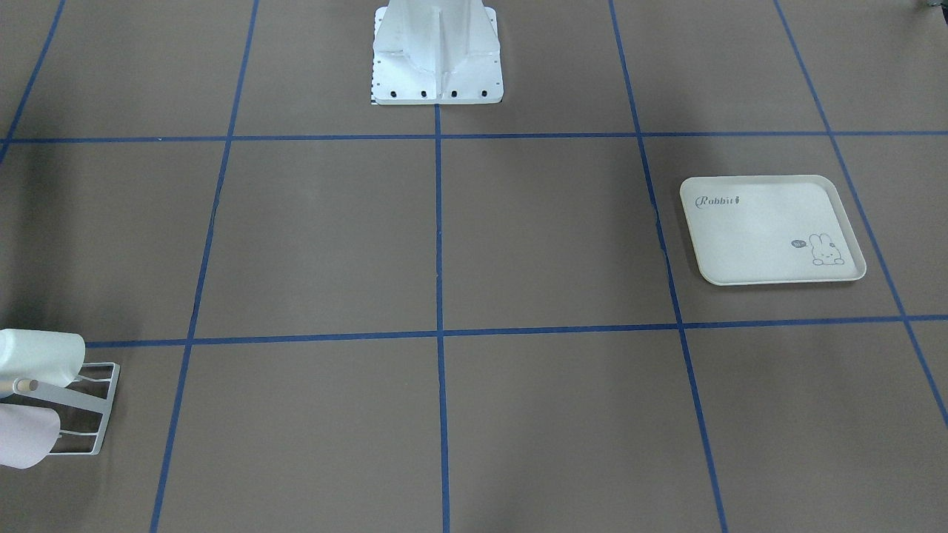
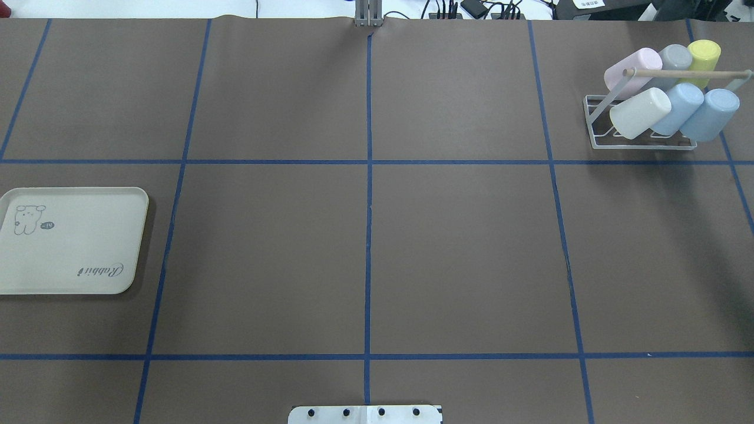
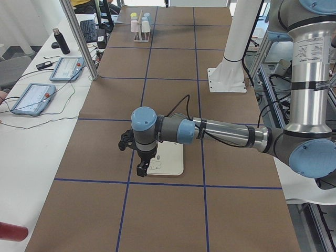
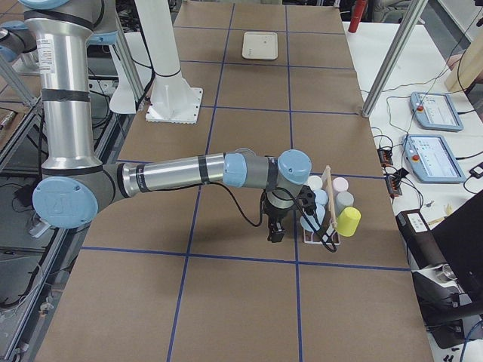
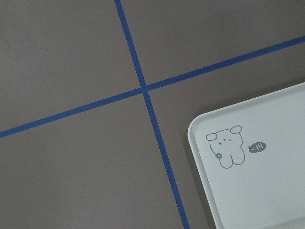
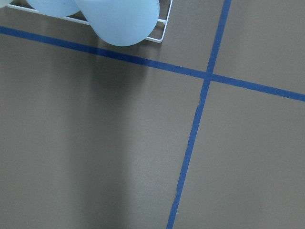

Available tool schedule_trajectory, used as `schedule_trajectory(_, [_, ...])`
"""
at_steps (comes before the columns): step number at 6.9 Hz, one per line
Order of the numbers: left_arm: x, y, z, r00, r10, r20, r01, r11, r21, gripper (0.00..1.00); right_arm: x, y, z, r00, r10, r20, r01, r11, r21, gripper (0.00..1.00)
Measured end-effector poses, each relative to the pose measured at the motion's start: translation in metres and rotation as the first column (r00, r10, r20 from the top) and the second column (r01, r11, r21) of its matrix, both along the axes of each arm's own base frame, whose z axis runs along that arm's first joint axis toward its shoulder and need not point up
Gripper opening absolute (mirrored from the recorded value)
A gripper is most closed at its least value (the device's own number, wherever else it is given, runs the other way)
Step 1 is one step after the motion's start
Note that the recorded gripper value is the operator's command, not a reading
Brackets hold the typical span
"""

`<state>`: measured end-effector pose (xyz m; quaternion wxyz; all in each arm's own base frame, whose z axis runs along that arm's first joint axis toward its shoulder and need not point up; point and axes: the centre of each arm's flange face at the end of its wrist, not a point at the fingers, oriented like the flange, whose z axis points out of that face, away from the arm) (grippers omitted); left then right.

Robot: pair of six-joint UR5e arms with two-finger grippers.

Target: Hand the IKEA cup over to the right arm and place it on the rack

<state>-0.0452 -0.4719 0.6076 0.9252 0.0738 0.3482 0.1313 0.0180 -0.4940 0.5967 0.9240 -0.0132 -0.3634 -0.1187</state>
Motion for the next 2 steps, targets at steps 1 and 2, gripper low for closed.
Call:
schedule_trajectory(1, [-0.003, 0.0, 0.014, 1.0, -0.01, -0.001, 0.01, 1.0, -0.023, 0.99, 0.0, 0.0, 0.0, 1.0, 0.0, 0.0, 0.0, 1.0, 0.001, 1.0])
schedule_trajectory(2, [-0.008, 0.001, 0.025, 1.0, -0.022, -0.002, 0.022, 0.999, -0.041, 0.99, 0.0, 0.0, 0.0, 1.0, -0.001, 0.0, 0.001, 1.0, 0.0, 1.0])
